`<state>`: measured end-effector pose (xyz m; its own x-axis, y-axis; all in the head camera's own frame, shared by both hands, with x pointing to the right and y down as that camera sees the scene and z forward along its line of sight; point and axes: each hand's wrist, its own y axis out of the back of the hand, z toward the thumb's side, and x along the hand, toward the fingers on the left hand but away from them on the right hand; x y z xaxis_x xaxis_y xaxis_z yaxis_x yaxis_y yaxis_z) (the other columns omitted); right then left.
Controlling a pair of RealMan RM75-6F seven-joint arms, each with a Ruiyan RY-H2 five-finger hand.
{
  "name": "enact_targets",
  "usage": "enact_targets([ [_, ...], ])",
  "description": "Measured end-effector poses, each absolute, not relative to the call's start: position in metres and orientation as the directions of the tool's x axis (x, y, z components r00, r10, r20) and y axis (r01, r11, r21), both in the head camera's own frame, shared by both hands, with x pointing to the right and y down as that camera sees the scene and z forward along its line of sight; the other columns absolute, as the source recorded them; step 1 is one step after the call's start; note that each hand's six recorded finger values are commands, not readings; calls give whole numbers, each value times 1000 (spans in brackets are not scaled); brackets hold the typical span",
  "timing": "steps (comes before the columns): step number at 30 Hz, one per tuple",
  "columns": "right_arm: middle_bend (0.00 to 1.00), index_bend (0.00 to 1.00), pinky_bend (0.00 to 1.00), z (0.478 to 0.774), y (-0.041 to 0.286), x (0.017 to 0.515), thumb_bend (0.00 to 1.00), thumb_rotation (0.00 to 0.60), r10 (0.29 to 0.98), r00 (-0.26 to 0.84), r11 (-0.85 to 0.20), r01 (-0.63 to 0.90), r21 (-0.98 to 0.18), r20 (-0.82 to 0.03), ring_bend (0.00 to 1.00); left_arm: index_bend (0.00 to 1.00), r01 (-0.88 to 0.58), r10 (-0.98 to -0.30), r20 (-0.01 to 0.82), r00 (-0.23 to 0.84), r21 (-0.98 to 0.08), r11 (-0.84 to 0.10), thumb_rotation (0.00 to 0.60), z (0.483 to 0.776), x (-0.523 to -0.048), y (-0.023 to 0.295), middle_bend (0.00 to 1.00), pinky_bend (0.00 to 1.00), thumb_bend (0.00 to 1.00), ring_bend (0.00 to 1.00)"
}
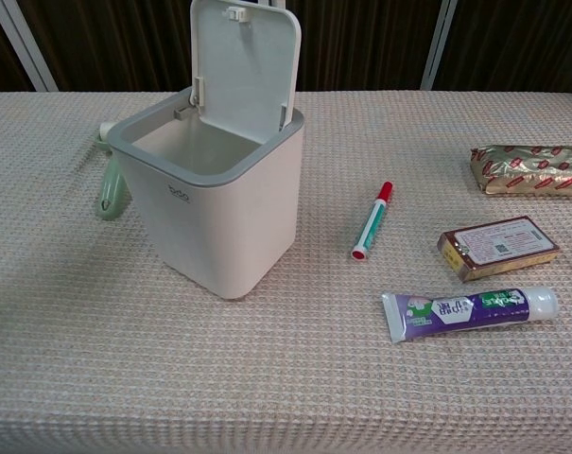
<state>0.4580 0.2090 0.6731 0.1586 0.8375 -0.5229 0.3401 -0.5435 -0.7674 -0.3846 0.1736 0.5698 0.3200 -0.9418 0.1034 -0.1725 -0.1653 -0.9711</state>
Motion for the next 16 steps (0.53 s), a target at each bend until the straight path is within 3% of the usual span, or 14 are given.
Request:
enact_targets([
  [2, 0, 0, 0, 671, 212, 460, 318, 600, 841, 151, -540, 304, -785, -520, 0, 96, -118, -946, 192, 262, -966, -229, 345, 579, -409, 187, 116, 204, 164, 87],
  [6, 0, 0, 0, 663, 223, 465, 300, 600, 865, 115, -502, 180, -846, -489, 0, 113, -41, -931, 338, 140, -937, -346, 287, 590, -449, 220, 122, 204, 95, 82],
  [11, 0, 0, 0, 645, 244, 473, 299, 600, 913, 39, -407, 56, -912, -405, 0, 113, -16, -929, 358, 95, -932, -361, 281, 590, -464, 243, 122, 204, 92, 82],
  [16, 0, 0, 0, 636, 259, 478, 299, 600, 928, -11, -371, 77, -925, -373, 0, 112, -34, -941, 324, 100, -944, -328, 280, 586, -466, 253, 122, 204, 92, 82],
])
